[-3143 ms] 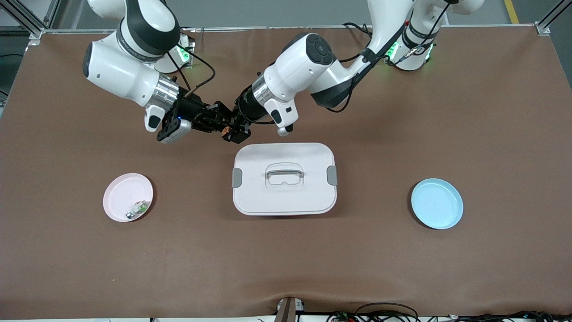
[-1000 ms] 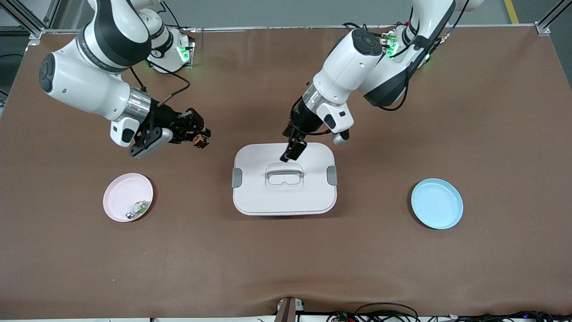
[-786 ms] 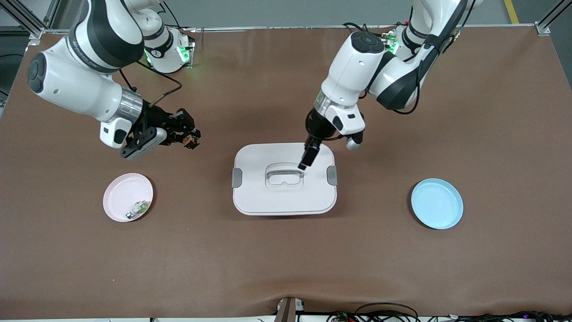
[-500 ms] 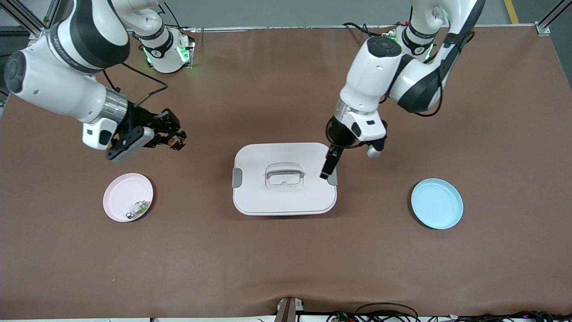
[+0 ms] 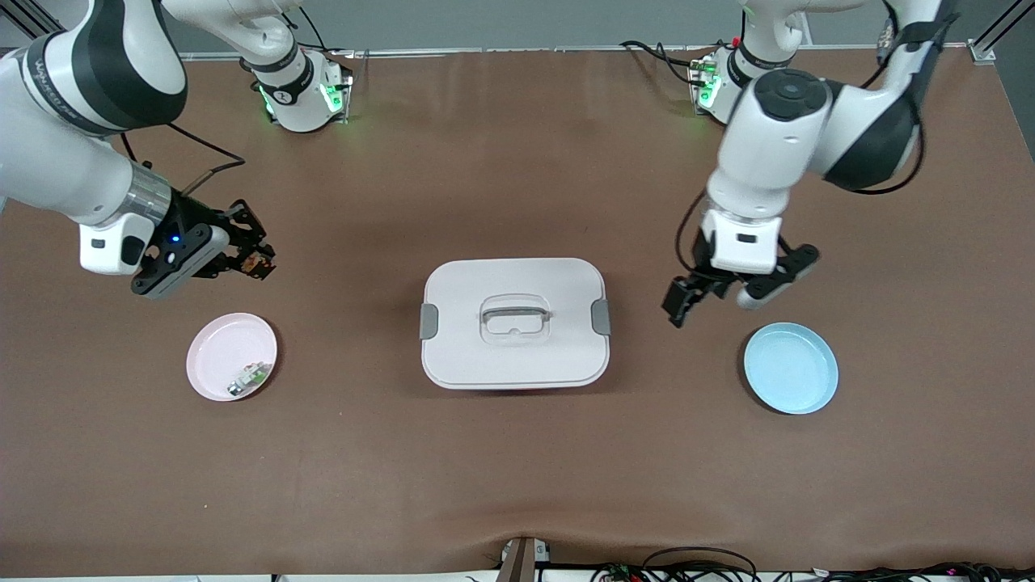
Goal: Transfer orange switch to right arm and place
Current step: 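Carry the switch with the right gripper toward the pink plate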
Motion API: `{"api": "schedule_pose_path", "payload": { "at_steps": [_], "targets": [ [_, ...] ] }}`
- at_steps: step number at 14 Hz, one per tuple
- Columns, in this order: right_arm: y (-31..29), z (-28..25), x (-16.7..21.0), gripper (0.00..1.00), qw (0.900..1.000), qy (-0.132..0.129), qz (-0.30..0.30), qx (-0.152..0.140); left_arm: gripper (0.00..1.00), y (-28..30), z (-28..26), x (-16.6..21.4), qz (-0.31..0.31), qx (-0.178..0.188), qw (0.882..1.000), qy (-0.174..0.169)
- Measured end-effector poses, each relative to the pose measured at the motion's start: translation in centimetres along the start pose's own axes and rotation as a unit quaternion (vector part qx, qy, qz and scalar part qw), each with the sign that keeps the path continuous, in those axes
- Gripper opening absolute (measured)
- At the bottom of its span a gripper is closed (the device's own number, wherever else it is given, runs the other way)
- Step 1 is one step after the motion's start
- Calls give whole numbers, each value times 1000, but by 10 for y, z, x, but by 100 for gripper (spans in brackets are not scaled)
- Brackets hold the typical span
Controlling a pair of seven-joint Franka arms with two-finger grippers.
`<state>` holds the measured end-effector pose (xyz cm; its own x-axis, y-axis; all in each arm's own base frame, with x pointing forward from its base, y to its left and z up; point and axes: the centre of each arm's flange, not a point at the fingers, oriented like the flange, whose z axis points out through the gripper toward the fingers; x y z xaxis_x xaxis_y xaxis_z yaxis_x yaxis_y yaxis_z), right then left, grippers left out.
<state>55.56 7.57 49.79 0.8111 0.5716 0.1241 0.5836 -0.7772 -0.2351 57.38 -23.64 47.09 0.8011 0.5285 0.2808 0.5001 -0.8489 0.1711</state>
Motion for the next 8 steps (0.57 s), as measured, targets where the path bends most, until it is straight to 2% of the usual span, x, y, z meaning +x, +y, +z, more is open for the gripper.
{"api": "schedule_pose_path", "payload": {
  "at_steps": [3,6,8],
  "targets": [
    [12,-12,-7,43,999,-23,-27,-28,100,-20,-6,36,4,4,1000,11],
    [20,-21,-12,43,995,-45,-68,-52,100,-49,-2,67,63,19,998,13],
    [35,-19,-19,43,992,-54,-103,-49,100,-79,3,95,113,33,993,12]
  ]
}}
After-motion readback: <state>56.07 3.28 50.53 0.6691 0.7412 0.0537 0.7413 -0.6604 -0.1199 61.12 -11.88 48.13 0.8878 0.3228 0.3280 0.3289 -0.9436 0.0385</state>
